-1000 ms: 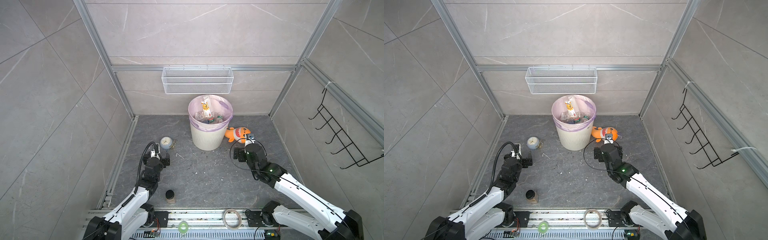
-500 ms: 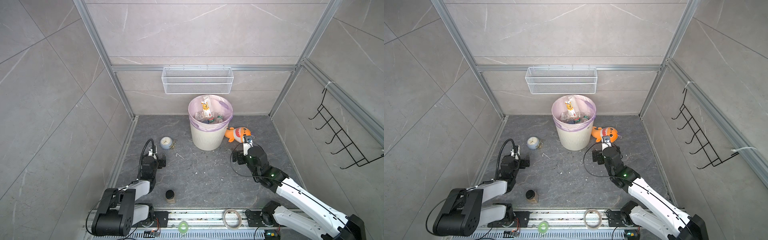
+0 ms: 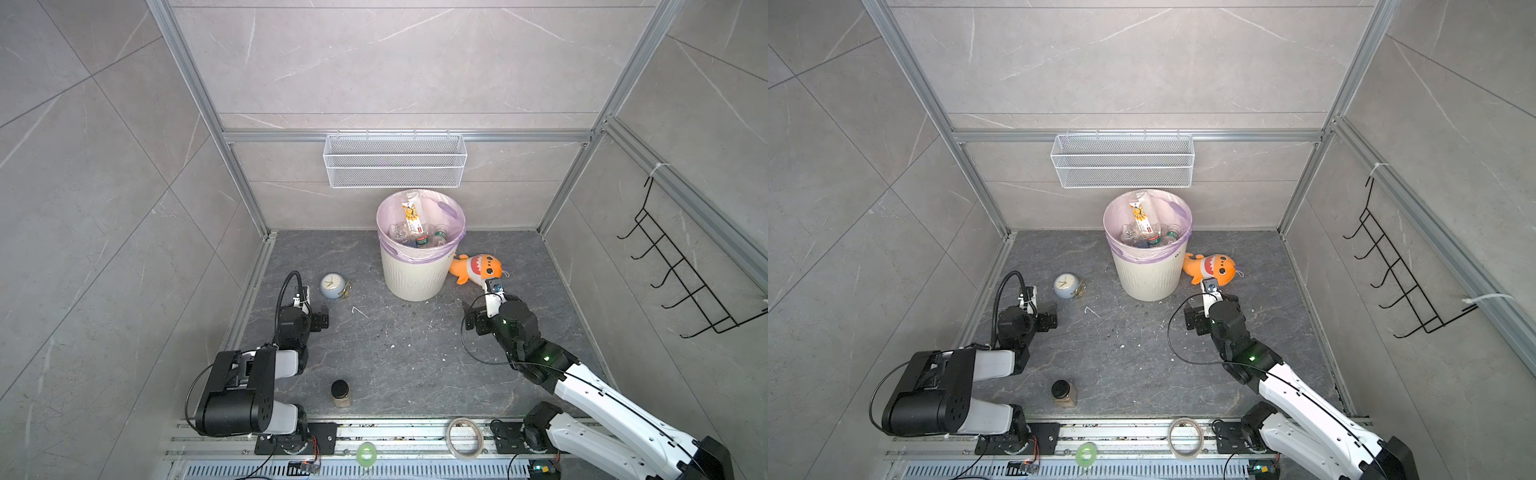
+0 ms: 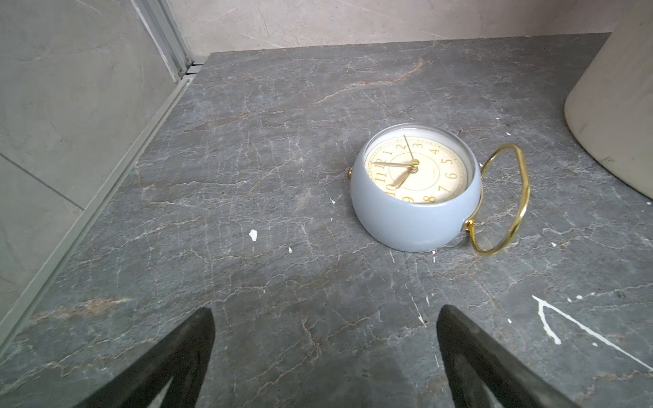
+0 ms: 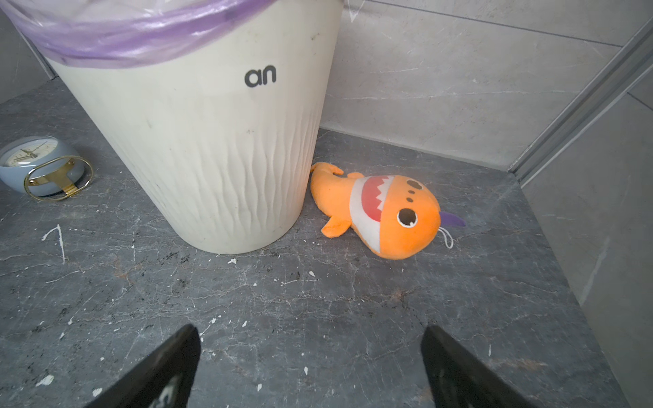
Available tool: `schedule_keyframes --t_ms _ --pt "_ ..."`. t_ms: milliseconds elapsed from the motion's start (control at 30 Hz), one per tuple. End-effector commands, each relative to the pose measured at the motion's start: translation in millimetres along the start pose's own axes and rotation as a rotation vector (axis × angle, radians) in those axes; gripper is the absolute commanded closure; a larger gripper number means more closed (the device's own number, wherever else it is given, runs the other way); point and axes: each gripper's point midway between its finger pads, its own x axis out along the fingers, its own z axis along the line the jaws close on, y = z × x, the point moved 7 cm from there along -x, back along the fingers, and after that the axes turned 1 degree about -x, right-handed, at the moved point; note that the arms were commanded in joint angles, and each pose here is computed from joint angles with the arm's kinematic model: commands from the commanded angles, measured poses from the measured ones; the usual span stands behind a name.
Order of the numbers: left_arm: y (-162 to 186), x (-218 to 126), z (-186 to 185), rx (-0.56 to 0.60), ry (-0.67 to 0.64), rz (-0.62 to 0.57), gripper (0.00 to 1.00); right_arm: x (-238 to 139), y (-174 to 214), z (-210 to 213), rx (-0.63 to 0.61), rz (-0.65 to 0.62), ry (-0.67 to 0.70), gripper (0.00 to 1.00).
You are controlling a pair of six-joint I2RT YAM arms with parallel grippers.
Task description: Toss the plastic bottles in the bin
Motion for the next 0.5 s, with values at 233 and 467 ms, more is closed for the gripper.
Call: schedule_keyframes --t_ms 233,467 --pt "-16.9 11.8 10.0 -0.078 0.083 -0.038 0.0 11.8 13.5 -6.7 -0.061 -0.084 0.126 0.0" --pt "-16.9 11.5 10.3 -0.078 0.082 -0.04 0.0 31.0 23.7 -15.0 -0.102 -0.111 0.202 0.0"
